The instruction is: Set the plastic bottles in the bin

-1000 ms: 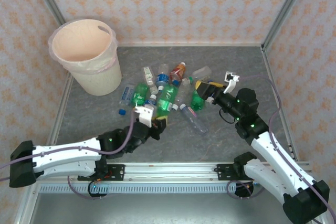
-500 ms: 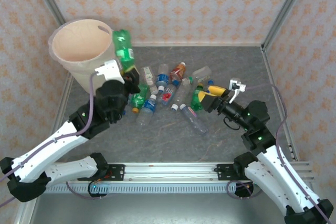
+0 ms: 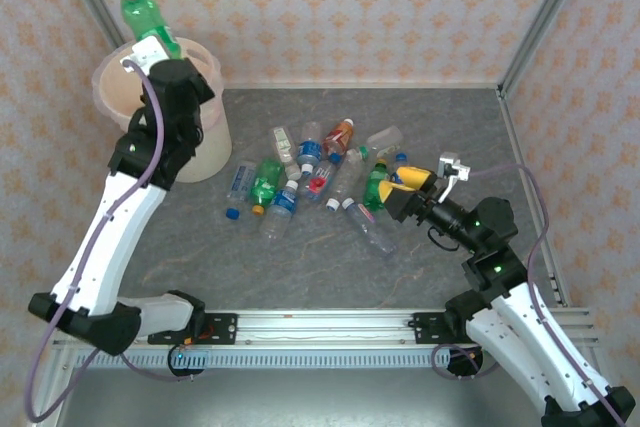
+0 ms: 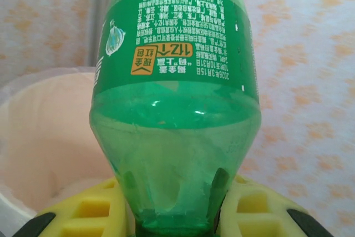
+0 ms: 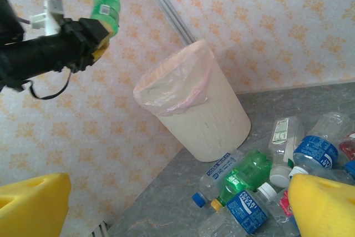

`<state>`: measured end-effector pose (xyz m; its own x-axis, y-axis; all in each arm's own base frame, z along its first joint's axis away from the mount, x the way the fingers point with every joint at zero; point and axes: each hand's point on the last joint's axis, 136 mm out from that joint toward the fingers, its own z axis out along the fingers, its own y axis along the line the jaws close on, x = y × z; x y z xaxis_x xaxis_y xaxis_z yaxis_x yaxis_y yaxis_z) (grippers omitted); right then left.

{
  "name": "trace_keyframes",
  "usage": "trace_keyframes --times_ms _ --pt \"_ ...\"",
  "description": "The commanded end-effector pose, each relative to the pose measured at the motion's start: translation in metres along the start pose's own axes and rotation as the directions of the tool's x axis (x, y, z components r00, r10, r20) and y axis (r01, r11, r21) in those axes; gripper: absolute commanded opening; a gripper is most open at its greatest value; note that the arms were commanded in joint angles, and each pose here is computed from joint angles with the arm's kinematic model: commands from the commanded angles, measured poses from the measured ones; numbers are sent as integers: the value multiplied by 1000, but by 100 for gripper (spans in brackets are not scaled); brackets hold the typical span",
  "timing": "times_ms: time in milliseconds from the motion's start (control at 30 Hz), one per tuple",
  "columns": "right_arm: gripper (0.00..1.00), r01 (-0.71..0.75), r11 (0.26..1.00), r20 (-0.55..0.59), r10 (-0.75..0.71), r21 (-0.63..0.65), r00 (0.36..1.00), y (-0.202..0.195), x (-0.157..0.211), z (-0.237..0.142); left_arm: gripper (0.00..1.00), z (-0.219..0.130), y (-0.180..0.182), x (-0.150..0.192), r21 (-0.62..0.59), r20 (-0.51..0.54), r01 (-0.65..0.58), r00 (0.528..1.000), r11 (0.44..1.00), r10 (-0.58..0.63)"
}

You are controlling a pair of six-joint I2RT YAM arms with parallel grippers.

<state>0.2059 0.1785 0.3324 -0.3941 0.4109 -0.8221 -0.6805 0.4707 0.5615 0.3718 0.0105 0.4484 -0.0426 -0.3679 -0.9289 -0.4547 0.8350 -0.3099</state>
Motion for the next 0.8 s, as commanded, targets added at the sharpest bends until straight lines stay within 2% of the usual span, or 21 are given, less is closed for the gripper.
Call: trace_keyframes --times_ms 0,267,400,433,500,600,700,767 --pt "100 28 998 8 -28 -52 1000 15 -5 -3 18 25 16 8 -42 -67 7 998 999 -10" --pt "100 23 999 -9 -23 -37 1000 17 -6 -5 19 90 44 23 -123 -143 60 987 991 -77" --pt "100 17 999 -10 -18 -35 1000 18 -8 -6 19 106 53 32 -142 -186 94 975 985 -120" --pt "100 19 999 -8 -19 -35 1000 19 -8 -6 22 107 53 32 -136 -190 100 974 986 -125" --pt "100 17 999 -7 -17 -33 1000 18 -9 -6 43 106 51 32 -126 -196 100 973 987 -124" --pt "100 12 999 -4 -13 -36 1000 19 -9 -6 81 101 49 30 -111 -201 101 972 989 -122" --pt "100 6 999 -3 -6 -36 1000 17 -9 -4 99 92 47 22 -81 -189 110 974 991 -124" --pt "100 -2 999 -2 2 -32 1000 15 -9 -2 99 86 43 17 -51 -178 124 975 991 -131"
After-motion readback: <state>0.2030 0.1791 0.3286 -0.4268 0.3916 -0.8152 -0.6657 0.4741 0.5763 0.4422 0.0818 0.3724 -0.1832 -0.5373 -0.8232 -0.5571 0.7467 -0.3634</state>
